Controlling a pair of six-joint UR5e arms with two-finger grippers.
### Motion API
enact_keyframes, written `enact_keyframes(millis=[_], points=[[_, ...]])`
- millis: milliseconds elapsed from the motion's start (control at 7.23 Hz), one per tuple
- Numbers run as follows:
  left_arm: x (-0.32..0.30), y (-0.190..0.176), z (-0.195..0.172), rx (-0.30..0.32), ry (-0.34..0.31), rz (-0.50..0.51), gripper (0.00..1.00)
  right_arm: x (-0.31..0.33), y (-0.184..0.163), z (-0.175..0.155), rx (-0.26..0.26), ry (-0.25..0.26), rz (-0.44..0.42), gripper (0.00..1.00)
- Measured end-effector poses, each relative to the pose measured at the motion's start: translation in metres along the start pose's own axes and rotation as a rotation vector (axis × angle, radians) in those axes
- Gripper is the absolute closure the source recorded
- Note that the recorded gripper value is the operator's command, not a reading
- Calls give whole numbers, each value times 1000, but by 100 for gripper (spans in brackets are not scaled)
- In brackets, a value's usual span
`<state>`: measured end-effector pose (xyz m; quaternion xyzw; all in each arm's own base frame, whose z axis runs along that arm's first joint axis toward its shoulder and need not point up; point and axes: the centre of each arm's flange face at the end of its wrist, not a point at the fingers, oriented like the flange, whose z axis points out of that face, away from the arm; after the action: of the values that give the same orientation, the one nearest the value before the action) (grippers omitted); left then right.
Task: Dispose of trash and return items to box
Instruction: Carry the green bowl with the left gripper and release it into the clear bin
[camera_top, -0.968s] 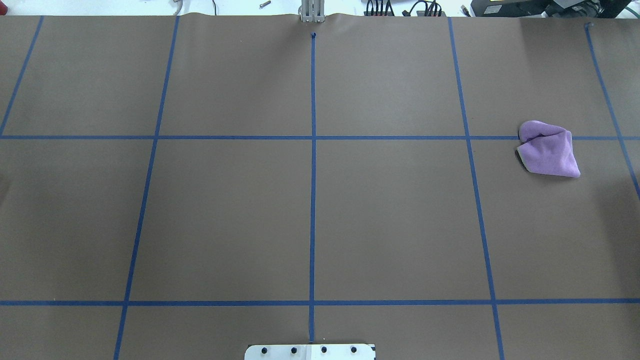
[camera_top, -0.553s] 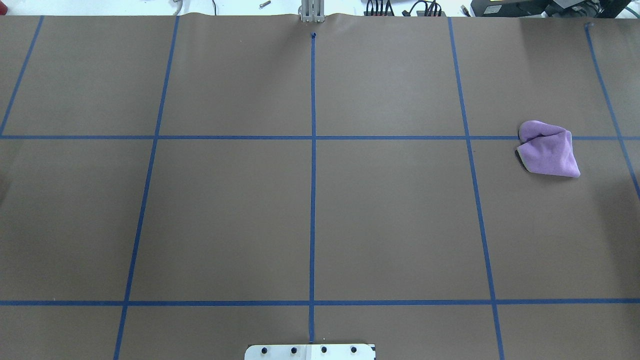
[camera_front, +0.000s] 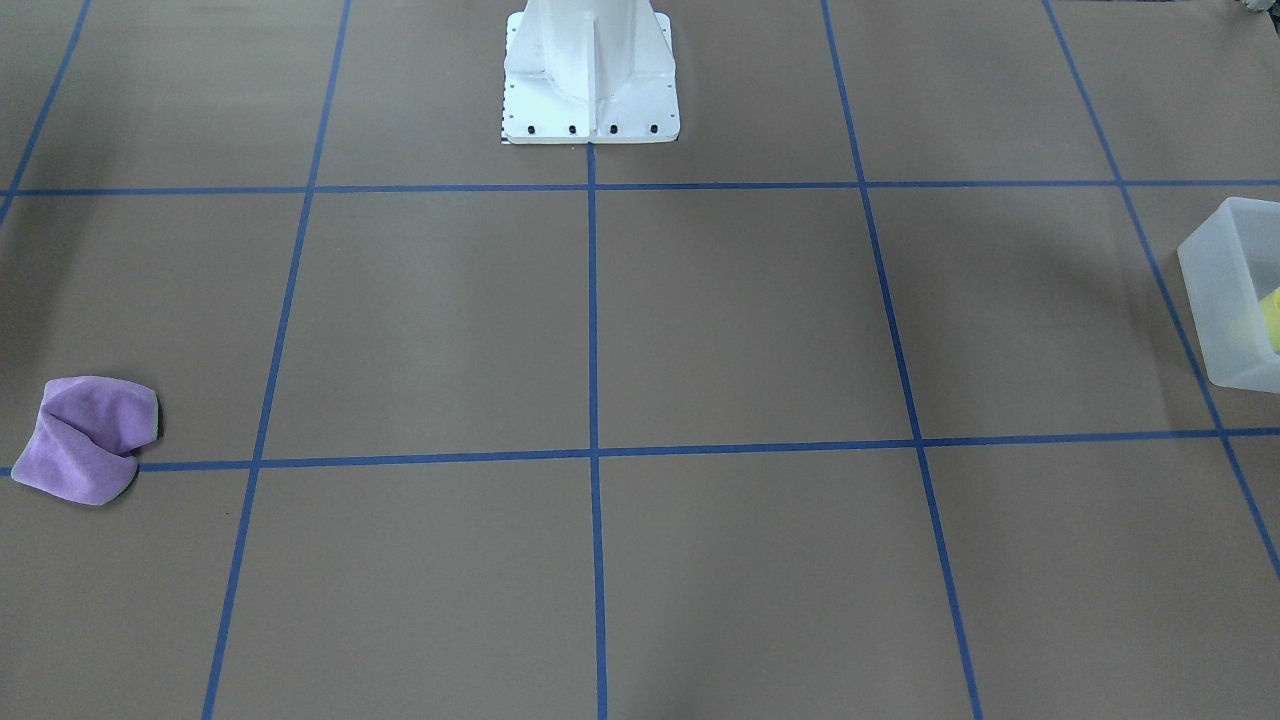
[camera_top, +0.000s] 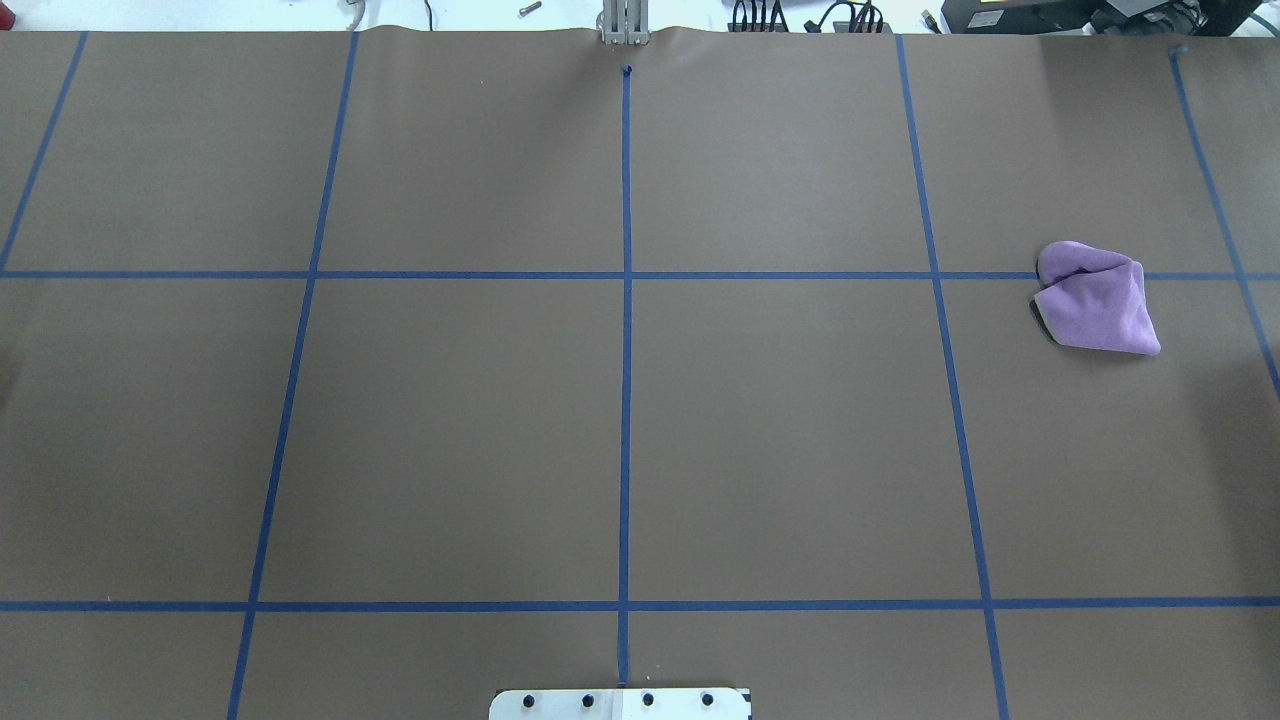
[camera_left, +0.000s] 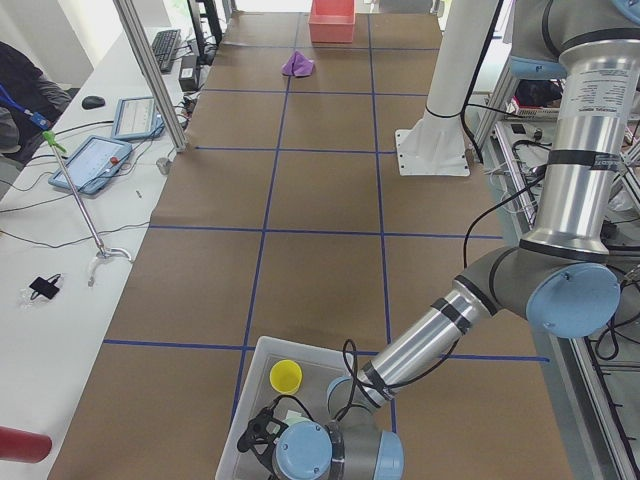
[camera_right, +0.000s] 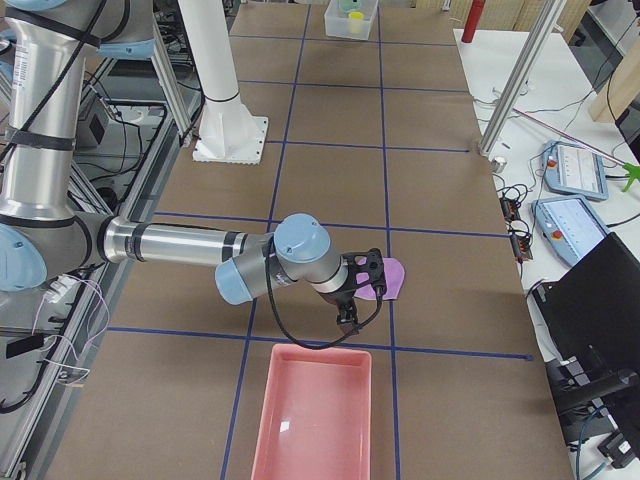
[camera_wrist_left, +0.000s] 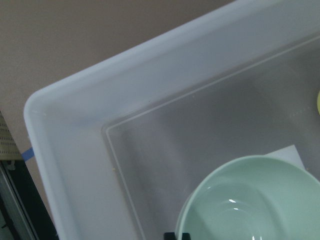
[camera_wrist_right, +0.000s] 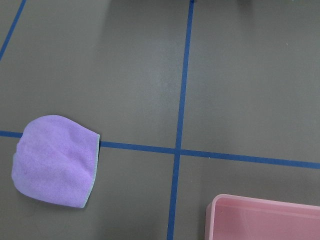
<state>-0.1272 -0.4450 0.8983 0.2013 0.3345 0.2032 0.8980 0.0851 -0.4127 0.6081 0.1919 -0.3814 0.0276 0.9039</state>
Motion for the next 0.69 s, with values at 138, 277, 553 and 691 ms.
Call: enact_keyframes(millis=[138, 277, 553, 691], points=[[1, -13, -4, 21, -9, -8, 2, 0, 0, 0, 0, 0, 0, 0], [3, -40, -17, 55, -7, -45, 2, 0, 0, 0, 1, 0, 1, 0], [15, -122, -61, 75, 36, -131, 2, -1, 0, 0, 1, -2, 1, 0], [30, -167, -97, 51, 55, -175, 2, -1, 0, 0, 1, -2, 2, 0]])
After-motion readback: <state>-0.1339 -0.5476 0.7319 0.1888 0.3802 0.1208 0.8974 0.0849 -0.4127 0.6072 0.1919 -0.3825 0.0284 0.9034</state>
